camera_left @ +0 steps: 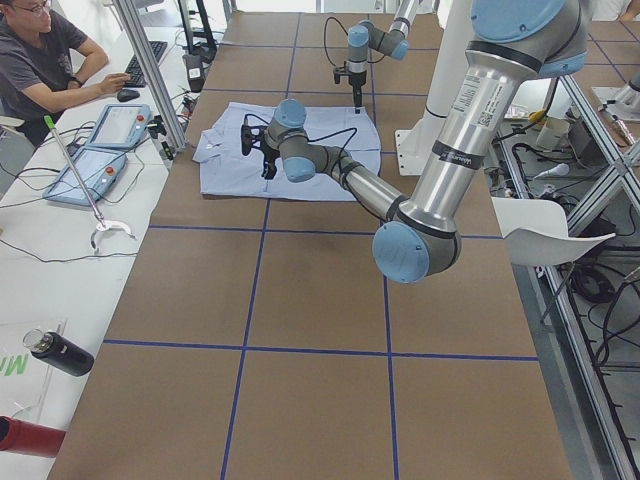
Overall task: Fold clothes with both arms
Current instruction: 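Move the right gripper toward its nearest hem corner while the left moves toward the collar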
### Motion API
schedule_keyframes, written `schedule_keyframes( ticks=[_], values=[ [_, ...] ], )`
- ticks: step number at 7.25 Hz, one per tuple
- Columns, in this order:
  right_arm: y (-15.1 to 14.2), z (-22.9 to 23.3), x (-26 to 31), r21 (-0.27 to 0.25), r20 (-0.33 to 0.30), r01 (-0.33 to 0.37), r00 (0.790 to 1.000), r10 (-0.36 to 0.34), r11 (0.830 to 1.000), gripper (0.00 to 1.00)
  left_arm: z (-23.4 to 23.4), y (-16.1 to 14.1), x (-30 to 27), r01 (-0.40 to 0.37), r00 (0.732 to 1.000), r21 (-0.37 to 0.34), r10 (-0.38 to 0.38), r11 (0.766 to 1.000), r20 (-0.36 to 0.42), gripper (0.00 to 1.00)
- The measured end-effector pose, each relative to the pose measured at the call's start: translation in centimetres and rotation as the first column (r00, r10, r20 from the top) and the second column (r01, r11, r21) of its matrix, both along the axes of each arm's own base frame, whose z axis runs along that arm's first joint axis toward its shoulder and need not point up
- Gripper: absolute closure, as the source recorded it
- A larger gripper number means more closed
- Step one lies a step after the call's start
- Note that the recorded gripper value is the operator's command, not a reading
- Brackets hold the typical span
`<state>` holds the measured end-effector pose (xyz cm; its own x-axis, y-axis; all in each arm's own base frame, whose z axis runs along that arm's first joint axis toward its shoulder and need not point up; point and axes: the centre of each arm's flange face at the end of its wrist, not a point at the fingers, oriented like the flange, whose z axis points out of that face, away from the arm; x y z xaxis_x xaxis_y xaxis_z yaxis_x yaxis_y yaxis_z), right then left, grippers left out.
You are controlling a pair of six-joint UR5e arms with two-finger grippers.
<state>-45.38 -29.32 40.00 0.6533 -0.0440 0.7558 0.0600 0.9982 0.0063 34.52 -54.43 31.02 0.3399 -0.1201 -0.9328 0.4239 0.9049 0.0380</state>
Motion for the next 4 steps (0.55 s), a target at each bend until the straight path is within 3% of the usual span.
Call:
schedule_keyframes(
  ticks=[4],
  values=[
    [0.17, 0.15, -0.13, -0.01, -0.003, 0.006, 1.0, -0.006, 1.0, 0.17, 0.07, -0.05, 0.05, 0.001, 1.0, -0.001, -0.001, 1.0, 0.001, 0.02]
  ],
)
